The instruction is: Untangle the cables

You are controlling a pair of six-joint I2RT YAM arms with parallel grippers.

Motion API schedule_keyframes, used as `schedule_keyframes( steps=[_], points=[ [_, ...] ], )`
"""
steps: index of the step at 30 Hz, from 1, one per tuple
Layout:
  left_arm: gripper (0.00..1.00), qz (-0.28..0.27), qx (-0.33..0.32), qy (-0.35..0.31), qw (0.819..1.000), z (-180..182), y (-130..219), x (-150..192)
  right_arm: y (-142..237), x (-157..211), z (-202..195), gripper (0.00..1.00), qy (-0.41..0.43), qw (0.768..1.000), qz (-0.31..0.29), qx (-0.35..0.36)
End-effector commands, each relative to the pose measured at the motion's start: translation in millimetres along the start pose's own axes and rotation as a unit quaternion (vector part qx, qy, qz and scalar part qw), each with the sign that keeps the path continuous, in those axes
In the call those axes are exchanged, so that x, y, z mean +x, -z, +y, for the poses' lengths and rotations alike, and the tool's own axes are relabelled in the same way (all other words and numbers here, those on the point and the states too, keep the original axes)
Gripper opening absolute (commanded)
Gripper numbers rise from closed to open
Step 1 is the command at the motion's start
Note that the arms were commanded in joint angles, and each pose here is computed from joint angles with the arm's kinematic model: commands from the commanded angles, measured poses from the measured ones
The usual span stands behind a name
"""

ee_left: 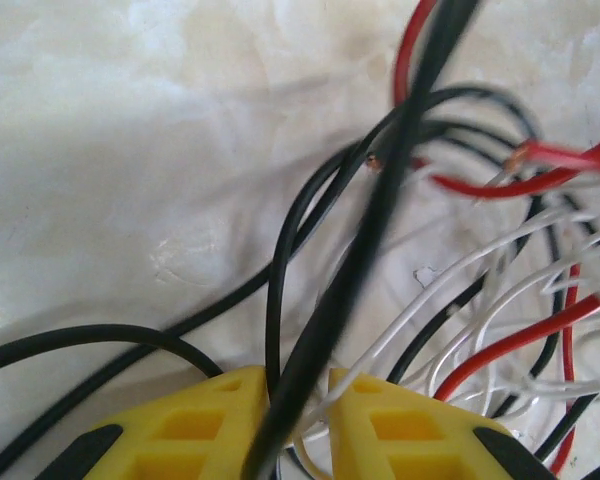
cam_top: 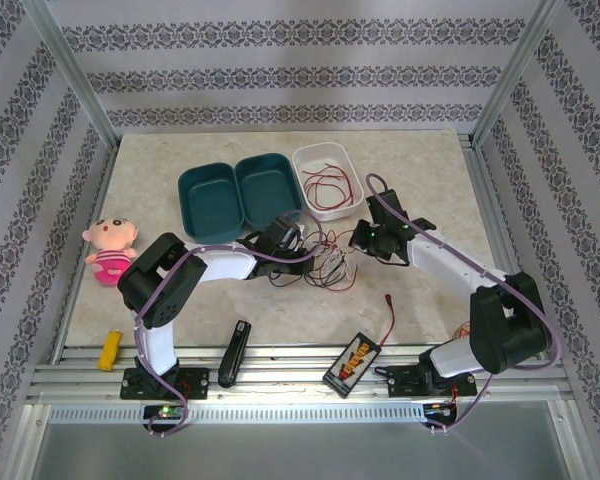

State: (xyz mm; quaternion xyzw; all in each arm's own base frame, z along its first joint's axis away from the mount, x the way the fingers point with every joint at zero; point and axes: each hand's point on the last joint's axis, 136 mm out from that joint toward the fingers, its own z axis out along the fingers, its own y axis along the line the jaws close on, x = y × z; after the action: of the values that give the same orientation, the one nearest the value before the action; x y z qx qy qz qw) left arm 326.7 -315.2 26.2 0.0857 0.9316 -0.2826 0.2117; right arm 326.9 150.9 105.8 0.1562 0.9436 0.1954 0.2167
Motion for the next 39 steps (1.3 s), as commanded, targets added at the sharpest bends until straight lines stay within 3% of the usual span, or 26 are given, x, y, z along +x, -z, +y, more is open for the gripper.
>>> schedule_keyframes(
  steps=[1, 7, 13, 21, 39],
  points=[
    [0.23, 0.054, -0.030, 0.020, 0.998, 23, -6, 31, 26, -16, 12, 0.02, 0.037, 0.999, -0.039, 0.006],
    [0.23, 0.055, -0.029, 0.019, 0.998, 22, -6, 31, 46, -24, 27, 0.09, 0.064, 0.996, -0.062, 0.000],
    [0.23, 0.055, -0.027, 0.019, 0.998, 21, -6, 30, 54, -27, 31, 0.00, 0.083, 0.994, -0.076, 0.006],
    [0.22, 0.056, -0.029, 0.020, 0.998, 23, -6, 32, 86, -41, 33, 0.00, 0.124, 0.984, -0.123, 0.026],
    [0.06, 0.059, -0.031, 0.026, 0.997, 26, -7, 35, 170, -71, 28, 0.00, 0.160, 0.957, -0.234, 0.058]
  ],
)
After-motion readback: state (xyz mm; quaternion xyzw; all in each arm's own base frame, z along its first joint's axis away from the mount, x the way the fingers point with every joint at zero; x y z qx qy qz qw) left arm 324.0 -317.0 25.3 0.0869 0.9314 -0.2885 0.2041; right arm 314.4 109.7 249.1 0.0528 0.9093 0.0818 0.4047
